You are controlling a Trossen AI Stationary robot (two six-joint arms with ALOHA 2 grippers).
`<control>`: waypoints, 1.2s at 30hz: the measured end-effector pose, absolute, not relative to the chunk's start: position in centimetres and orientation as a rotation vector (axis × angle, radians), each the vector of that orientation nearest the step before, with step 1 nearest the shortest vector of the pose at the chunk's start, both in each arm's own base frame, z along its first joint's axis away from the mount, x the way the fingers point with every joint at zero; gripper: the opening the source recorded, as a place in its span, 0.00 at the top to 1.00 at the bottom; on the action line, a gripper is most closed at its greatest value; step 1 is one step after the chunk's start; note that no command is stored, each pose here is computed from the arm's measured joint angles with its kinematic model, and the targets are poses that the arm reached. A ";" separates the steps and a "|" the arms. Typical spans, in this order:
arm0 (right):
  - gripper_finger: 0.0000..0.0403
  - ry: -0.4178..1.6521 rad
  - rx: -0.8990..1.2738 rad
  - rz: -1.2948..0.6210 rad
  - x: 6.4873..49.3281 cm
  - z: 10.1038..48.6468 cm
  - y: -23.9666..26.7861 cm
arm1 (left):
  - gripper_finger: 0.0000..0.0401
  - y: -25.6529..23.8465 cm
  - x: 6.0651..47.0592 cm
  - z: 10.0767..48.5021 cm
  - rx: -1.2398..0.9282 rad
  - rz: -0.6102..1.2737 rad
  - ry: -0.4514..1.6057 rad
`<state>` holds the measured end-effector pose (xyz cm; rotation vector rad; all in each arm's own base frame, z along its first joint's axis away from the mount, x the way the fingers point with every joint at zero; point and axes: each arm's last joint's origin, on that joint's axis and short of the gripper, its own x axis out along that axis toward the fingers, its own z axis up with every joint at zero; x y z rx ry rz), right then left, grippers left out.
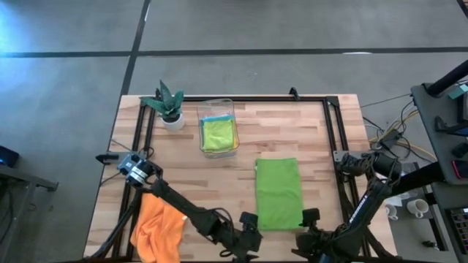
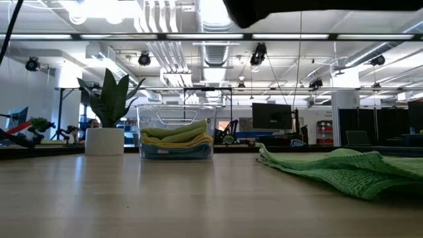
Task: Fold microfiber towels
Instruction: Fold the green microfiber cloth
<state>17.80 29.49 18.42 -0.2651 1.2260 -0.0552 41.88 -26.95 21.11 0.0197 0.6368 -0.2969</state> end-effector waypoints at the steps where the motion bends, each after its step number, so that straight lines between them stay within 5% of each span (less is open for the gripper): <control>1: 0.37 1.230 -0.276 -0.055 17.5 18.2 29.4 | 0.27 -27.0 41.7 20.9 0.032 -0.285 0.649; 30: 0.39 1.197 -0.120 -0.013 15.4 13.8 25.5 | 0.29 -22.6 44.4 13.2 0.163 -0.092 0.758; 36: 0.43 1.207 -0.123 -0.033 16.1 13.5 24.8 | 0.44 -21.7 45.2 11.6 0.063 -0.081 0.782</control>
